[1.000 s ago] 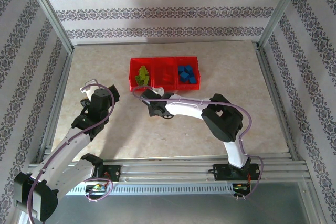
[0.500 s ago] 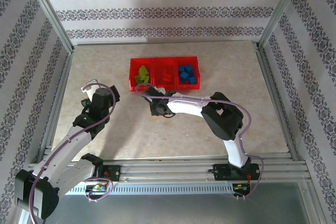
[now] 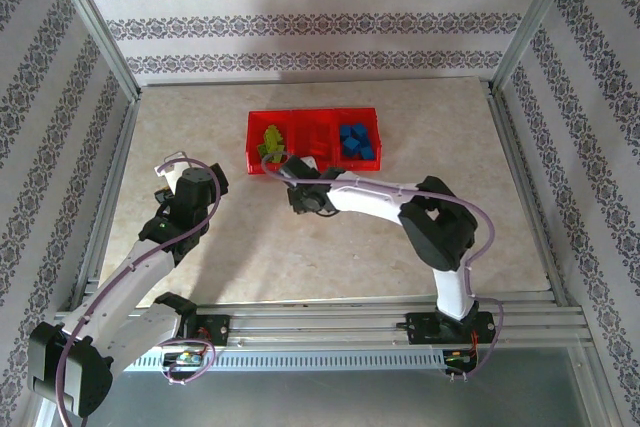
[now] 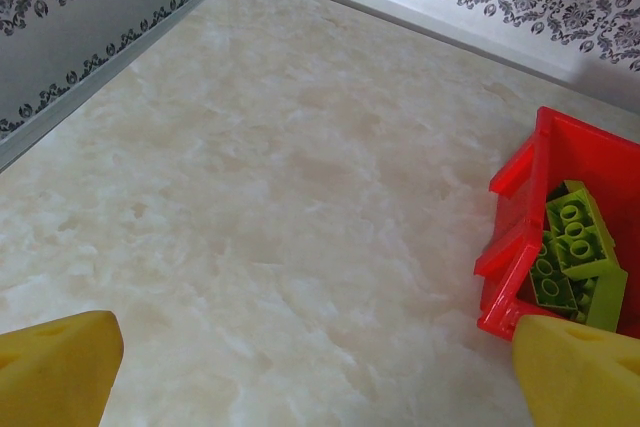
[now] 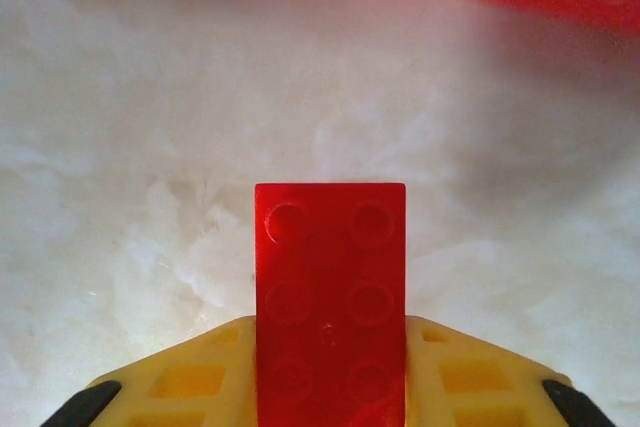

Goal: Sort the legos into containers by color
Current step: Pick up the lego from the center of the table, then place the lego in the container.

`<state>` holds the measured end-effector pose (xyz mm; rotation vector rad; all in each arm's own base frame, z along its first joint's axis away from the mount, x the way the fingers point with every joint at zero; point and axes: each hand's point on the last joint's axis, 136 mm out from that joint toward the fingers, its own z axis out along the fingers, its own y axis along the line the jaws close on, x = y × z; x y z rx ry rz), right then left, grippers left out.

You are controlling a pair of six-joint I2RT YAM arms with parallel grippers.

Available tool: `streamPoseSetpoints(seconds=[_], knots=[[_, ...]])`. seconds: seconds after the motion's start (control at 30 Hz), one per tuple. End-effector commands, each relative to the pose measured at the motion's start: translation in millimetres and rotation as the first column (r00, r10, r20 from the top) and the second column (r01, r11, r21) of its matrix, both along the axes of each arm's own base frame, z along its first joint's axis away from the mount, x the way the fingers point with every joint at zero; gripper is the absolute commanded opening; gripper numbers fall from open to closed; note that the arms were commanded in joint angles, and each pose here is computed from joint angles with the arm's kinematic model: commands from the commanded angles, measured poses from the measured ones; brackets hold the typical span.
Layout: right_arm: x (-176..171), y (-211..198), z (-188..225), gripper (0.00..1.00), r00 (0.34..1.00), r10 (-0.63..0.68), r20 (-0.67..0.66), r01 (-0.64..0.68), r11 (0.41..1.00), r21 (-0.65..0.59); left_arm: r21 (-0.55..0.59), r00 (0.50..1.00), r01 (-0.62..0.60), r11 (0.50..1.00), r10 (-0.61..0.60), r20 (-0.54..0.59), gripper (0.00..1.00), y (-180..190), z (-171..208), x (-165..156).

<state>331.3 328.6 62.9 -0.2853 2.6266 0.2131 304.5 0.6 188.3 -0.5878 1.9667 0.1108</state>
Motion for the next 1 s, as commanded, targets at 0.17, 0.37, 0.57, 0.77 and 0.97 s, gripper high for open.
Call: streamPoseSetpoints(seconds=[0.17,0.37,0.57,0.77,0.97], knots=[[61,-23,69,0.21,0.984,-0.001,0.177,-0.002,1.0,0.017,-0.036,1.0,0.0,0.999,0.0,-0.005,1.0,-1,-1,5],[106,-23,74,0.21,0.98,-0.029,0.196,0.021,0.999,0.043,-0.047,1.0,0.017,0.999,-0.018,-0.025,1.0,-6,-6,8],[140,-11,62,0.24,0.98,-0.029,0.195,0.021,0.999,0.044,-0.054,0.999,0.032,0.998,-0.034,-0.039,1.0,-9,-9,9],[159,1,52,0.29,0.982,-0.018,0.187,0.008,0.999,0.052,-0.046,0.998,0.036,0.998,-0.038,-0.042,1.0,-8,-7,10],[165,1,45,0.51,0.986,-0.037,0.163,0.026,0.997,0.071,-0.046,0.998,0.035,0.998,-0.037,-0.054,1.0,-8,-11,8]])
